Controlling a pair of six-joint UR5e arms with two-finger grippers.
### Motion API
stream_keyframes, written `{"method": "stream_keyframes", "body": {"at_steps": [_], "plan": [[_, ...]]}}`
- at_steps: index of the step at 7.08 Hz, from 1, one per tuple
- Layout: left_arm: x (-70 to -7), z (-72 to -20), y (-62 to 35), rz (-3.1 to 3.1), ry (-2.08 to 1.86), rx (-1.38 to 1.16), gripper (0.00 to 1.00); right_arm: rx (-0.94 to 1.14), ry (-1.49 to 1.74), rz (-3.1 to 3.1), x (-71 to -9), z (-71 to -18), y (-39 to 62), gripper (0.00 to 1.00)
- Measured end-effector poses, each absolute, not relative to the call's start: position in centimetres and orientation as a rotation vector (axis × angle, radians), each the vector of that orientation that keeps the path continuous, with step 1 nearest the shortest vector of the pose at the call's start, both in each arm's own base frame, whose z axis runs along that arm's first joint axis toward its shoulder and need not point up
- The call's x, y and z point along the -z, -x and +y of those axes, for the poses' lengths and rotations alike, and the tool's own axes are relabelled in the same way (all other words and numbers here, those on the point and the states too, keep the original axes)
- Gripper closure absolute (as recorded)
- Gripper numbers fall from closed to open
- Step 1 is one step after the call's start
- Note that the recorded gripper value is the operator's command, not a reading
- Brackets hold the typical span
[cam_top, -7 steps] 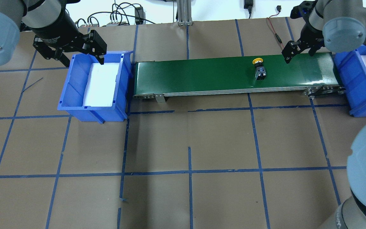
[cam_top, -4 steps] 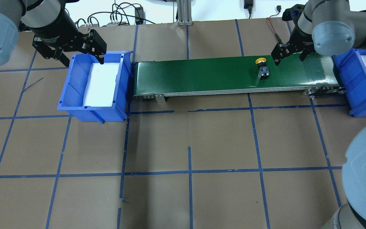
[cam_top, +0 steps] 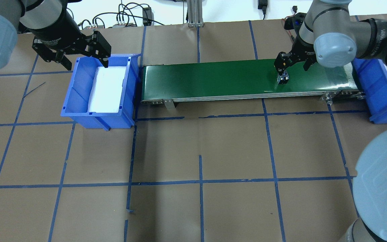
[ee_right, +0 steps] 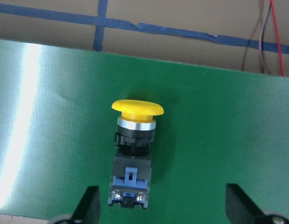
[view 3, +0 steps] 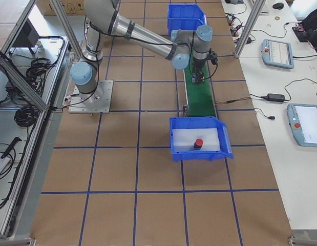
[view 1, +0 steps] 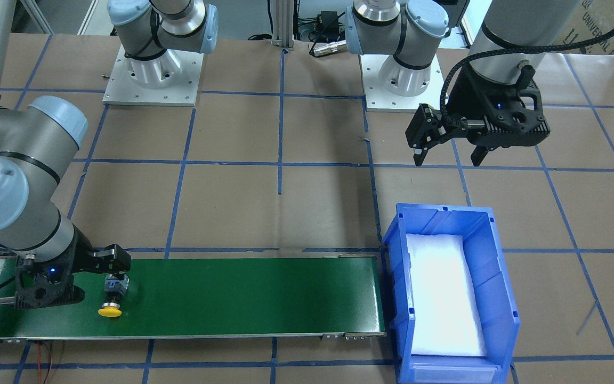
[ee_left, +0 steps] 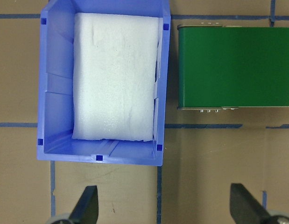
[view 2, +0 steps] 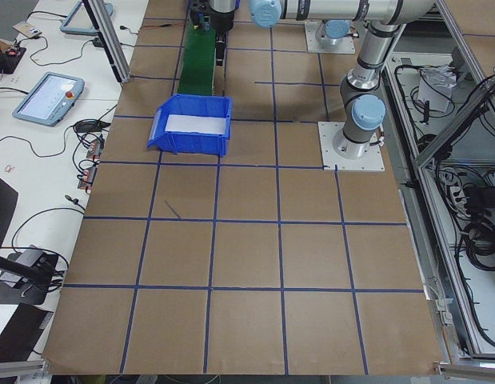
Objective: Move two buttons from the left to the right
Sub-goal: 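Lower the right gripper and close it on the yellow button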
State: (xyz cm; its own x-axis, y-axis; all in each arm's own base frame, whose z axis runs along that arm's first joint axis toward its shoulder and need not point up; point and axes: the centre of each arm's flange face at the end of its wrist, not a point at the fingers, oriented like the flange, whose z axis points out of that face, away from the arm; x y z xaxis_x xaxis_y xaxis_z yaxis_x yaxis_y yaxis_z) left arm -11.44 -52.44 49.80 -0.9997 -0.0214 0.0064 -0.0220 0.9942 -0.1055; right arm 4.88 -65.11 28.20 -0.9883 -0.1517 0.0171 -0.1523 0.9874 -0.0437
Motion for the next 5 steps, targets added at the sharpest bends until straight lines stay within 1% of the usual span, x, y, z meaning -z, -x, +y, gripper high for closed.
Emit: {"method": "stream_keyframes", "body": {"at_steps": [1, 2, 3, 4, 5], "plan": [[-49.8, -52.4, 11.4, -3.131, -0.035, -0.167, 0.00, -0.058, -0.240, -3.124, -27.5, -65.2, -4.9, 0.15], [-49.9, -52.5, 11.4, -3.130, -0.036, -0.168, 0.00, -0.045, -0.242, -3.128, -26.9, -65.2, -4.9, 0.26], [-49.9, -52.5, 11.4, -3.130, -0.036, -0.168, 0.00, -0.033, -0.243, -3.131, -26.4, -65.2, -4.9, 0.45], [-49.8, -52.5, 11.3, -3.130, -0.038, -0.166, 0.00, -0.027, -0.242, -3.131, -26.2, -65.2, -4.9, 0.70], [-49.8, -52.5, 11.3, -3.129, -0.040, -0.165, 0.00, -0.022, -0.238, -3.127, -26.0, -65.3, -4.6, 0.91]]}}
